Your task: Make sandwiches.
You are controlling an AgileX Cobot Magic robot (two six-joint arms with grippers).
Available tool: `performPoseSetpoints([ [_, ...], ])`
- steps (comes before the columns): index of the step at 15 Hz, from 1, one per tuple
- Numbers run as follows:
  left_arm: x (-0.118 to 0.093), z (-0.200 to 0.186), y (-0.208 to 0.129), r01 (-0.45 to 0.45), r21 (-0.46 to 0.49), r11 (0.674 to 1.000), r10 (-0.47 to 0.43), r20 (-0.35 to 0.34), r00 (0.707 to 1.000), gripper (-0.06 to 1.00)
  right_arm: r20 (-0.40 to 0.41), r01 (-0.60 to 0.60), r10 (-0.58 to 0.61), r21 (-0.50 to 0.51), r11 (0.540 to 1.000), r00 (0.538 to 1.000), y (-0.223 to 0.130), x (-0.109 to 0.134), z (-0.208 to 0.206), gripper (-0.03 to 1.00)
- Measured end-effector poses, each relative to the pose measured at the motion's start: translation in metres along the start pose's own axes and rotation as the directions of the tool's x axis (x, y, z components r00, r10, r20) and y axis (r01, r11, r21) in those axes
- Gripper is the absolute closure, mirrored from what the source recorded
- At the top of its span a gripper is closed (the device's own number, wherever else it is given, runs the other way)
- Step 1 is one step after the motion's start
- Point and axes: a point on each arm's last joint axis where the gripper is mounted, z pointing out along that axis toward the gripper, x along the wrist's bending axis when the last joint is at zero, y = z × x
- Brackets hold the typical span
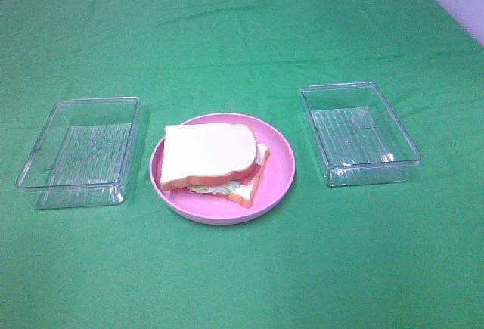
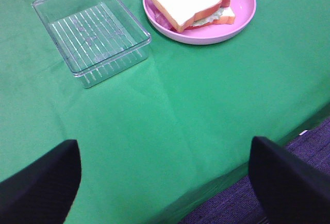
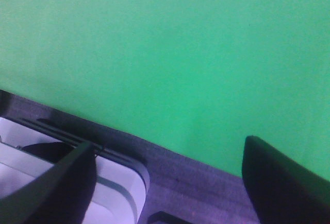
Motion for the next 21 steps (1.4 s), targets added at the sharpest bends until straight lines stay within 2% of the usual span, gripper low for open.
performPoseSetpoints([
  [2,0.0,0.0,0.0,-0.001,0.0,1.0,0.001,0.0,1.0,0.11,0.005,0.049,-0.049,-0.136,0.989,0.999,-0.024,0.001,-0.014,0.24],
  [3,0.0,0.0,0.0,-0.014,0.0,1.0,0.014,0.001,1.0,0.11,0.017,0.084,-0.083,-0.258,0.962,0.996,-0.04,0.002,-0.026,0.24],
  [5,0.0,0.0,0.0,-0.024,0.0,1.0,0.024,0.003,1.0,0.11,0.032,0.114,-0.11,-0.375,0.92,0.993,-0.056,0.002,-0.036,0.24],
  [7,0.0,0.0,0.0,-0.024,0.0,1.0,0.024,0.003,1.0,0.11,0.029,0.119,-0.119,-0.444,0.888,0.992,-0.067,0.004,-0.04,0.24],
  [14,0.0,0.0,0.0,-0.018,0.0,1.0,0.018,-0.004,1.0,0.11,0.025,0.119,-0.121,-0.468,0.876,0.992,-0.071,0.004,-0.041,0.24],
  [17,0.002,0.0,0.0,0.06,-0.009,0.998,-0.06,-0.116,0.991,0.11,0.07,0.05,-0.02,-0.47,0.881,0.997,-0.07,0.004,-0.04,0.24],
  [19,0.004,0.0,0.0,0.117,-0.021,0.993,-0.119,-0.199,0.973,0.11,0.105,-0.005,0.063,-0.474,0.88,0.992,-0.069,0.003,-0.04,0.24],
  [21,0.006,-0.001,0.0,0.181,-0.04,0.983,-0.185,-0.291,0.939,0.11,0.158,-0.09,0.188,-0.484,0.87,0.969,-0.068,0.002,-0.04,0.24],
])
